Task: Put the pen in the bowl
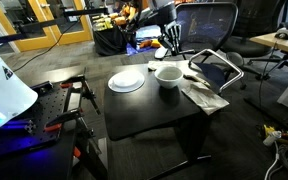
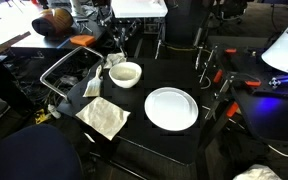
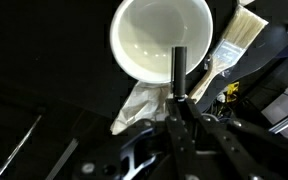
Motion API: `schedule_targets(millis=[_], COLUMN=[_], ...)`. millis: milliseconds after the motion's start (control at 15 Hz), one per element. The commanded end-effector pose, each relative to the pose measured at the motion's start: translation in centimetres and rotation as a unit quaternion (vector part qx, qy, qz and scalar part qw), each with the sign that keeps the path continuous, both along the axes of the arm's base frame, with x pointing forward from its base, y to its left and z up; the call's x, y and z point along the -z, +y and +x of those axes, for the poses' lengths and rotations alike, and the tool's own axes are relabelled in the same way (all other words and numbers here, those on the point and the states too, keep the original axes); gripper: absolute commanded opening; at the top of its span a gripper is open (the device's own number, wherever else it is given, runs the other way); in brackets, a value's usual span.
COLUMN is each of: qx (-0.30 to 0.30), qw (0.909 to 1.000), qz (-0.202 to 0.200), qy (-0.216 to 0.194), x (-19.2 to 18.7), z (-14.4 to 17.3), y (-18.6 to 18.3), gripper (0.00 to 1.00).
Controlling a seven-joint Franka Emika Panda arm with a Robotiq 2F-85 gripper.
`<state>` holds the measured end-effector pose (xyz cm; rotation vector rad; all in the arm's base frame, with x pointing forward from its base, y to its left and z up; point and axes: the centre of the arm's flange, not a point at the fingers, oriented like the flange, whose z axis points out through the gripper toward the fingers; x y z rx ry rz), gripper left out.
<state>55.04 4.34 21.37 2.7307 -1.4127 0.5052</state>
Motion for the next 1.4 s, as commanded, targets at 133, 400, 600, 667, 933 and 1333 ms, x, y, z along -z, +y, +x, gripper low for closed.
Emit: schedule_targets(millis=[133,400,600,667,933,1333], qx=[0.010,0.007,0.002,0.000,-0.003,0.005], qw=[0.9992,0.9985,0.9978,0.9976,0.9966,0.9967], qz=[-0.020,-0.015,-0.009,-0.008,-0.002,-0.002], qy=[0.033,0.051,0.065,0.069,0.082,0.082], x=[1.9,4.0,5.5,5.9,7.3,7.6], z=[1.9,2.0,1.9,1.9,1.7,1.6], y=[0.6,1.1,1.7,1.9,2.4,2.1], gripper=[0.03,0.03,0.03,0.03,0.03,0.60])
